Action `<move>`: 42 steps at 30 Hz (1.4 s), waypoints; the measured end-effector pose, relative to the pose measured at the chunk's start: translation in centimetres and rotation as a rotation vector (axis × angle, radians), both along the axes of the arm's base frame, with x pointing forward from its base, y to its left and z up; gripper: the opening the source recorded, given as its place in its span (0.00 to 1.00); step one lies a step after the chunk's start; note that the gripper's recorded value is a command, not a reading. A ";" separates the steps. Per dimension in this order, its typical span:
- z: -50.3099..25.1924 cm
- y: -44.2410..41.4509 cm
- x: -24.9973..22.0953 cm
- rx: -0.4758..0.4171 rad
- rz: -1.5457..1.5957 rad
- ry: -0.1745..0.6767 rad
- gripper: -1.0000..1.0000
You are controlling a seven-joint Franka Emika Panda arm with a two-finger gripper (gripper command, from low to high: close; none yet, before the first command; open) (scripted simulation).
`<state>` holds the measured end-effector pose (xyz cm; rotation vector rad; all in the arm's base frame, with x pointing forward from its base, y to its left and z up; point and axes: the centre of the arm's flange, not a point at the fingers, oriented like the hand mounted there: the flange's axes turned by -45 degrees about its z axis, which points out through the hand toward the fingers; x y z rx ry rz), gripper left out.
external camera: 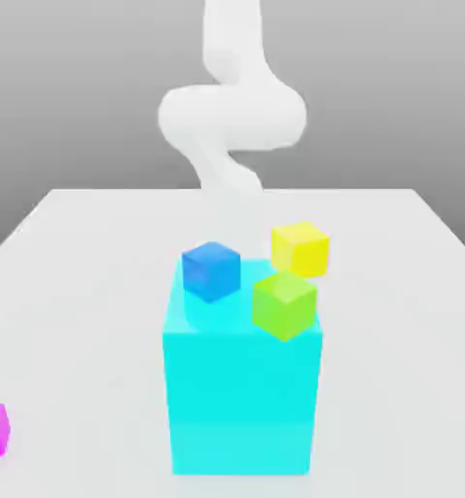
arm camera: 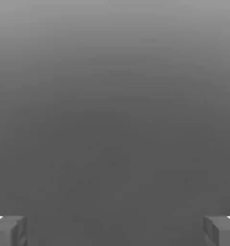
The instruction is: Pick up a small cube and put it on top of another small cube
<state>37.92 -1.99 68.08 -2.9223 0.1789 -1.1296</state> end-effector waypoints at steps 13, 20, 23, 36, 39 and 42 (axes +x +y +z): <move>-19.8 -14.4 10.1 0.210 -0.515 0.297 0.50; -32.2 -23.6 9.1 0.335 -0.824 0.435 0.50; -37.7 -26.0 8.0 0.384 -0.934 0.495 0.50; -55.1 -30.5 3.5 0.490 -1.180 0.611 0.00; -55.1 -30.5 3.5 0.490 -1.180 0.609 0.00; -54.0 -30.5 3.5 0.491 -1.181 0.610 0.00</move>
